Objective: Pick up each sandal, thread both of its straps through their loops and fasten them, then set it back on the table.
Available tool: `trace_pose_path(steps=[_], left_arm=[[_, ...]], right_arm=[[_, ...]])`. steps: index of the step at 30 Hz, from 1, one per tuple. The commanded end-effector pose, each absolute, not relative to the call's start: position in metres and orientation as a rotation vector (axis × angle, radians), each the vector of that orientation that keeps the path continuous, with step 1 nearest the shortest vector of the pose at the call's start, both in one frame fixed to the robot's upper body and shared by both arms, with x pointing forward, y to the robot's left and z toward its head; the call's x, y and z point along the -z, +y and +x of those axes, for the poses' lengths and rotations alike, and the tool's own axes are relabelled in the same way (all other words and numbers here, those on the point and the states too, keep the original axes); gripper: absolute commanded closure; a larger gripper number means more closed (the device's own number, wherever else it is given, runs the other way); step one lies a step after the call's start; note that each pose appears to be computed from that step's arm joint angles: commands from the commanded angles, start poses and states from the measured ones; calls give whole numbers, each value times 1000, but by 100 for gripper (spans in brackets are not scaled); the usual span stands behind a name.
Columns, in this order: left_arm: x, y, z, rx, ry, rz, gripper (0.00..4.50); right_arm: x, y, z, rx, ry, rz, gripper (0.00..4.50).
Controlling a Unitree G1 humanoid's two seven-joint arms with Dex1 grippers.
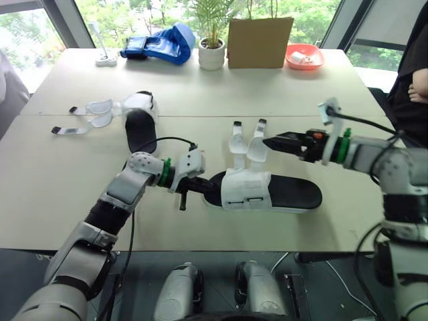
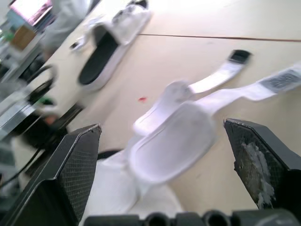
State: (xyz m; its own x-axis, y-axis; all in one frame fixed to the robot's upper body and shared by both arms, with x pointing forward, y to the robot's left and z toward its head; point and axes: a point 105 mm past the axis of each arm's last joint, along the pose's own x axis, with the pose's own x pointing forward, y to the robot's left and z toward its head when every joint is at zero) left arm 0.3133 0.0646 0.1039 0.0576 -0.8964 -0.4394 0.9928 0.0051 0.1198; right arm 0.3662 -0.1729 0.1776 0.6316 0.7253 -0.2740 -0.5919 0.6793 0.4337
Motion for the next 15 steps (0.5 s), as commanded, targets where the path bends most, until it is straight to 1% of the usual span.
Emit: trace_pose_path(steps=[1, 3, 6, 8, 10, 13, 14, 15], left_arm=[[-91, 69, 306, 1508, 302, 475, 445], [-90, 68, 304, 1511, 300, 477, 445], [-91, 68, 302, 1507, 293, 477, 445], [-91, 70, 302, 1501, 292, 479, 445], [-91, 70, 302, 1494, 290, 481, 445], [-92, 72, 301, 1485, 290, 478, 445], [-92, 72, 300, 1485, 290, 478, 450], [-92, 72, 300, 1484, 291, 480, 450]], right_arm=[[-174, -181, 385, -676, 503, 423, 0], [-168, -180, 394, -638, 545, 509, 0], [-160, -163, 402, -657, 621, 663, 0], [-162, -152, 410, -664, 621, 740, 0], [-163, -147, 416, -663, 613, 765, 0], [-161, -139, 429, -602, 581, 804, 0], [-159, -139, 432, -583, 577, 810, 55], [-160, -138, 435, -572, 558, 834, 83]])
